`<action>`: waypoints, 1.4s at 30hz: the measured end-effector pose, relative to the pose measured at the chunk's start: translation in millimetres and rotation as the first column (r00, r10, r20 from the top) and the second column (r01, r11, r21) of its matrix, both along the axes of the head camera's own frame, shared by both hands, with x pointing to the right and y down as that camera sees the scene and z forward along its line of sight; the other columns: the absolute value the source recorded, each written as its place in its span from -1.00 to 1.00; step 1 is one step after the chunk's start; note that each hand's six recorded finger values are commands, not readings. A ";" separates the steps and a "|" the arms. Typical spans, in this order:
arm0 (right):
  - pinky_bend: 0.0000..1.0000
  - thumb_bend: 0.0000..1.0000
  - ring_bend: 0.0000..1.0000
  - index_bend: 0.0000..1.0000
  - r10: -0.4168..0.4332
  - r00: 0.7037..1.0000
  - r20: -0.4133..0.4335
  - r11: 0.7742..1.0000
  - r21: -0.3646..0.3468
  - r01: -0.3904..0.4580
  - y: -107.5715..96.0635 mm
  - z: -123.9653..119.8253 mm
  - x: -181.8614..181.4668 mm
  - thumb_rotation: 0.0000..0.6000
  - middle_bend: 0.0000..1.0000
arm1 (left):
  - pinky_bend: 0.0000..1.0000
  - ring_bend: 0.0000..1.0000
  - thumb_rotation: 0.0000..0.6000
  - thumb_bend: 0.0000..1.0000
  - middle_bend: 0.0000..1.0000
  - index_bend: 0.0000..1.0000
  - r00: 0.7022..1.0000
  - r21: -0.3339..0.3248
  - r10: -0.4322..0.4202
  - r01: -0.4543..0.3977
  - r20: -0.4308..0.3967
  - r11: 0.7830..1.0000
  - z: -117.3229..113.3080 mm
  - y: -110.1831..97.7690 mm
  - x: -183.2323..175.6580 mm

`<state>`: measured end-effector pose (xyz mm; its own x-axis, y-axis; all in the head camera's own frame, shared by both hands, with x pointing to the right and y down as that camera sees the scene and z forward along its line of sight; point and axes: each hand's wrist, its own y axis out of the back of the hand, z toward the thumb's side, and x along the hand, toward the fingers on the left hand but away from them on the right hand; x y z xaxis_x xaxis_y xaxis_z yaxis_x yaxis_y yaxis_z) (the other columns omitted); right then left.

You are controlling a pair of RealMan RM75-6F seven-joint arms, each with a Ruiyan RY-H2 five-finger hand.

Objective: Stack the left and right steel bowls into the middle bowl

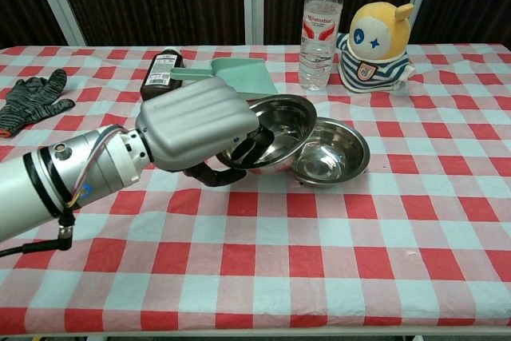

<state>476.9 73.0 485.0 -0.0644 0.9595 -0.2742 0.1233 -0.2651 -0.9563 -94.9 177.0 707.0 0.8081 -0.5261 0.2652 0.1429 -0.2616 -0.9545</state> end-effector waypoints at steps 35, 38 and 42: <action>-1.00 -0.81 -1.00 -0.69 0.018 0.999 0.047 0.997 0.073 -0.021 -8.4 -31.7 -2.2 1.00 -0.66 | 0.99 1.00 1.00 -0.23 0.39 0.32 0.992 0.102 0.124 -0.127 0.030 0.987 3.1 -21.9 59.0; -1.00 -0.81 -1.00 -0.69 0.012 0.999 0.044 0.997 0.075 -0.015 -8.4 -32.4 -2.7 1.00 -0.66 | 0.99 1.00 1.00 -0.22 0.39 0.32 0.991 0.104 0.125 -0.128 0.041 0.986 7.0 -23.5 59.8; -1.00 -0.81 -1.00 -0.69 0.007 0.999 0.044 0.997 0.073 -0.010 -8.6 -32.3 -4.1 1.00 -0.65 | 0.99 1.00 1.00 -0.23 0.39 0.32 0.991 0.104 0.121 -0.127 0.061 0.986 14.7 -25.6 58.3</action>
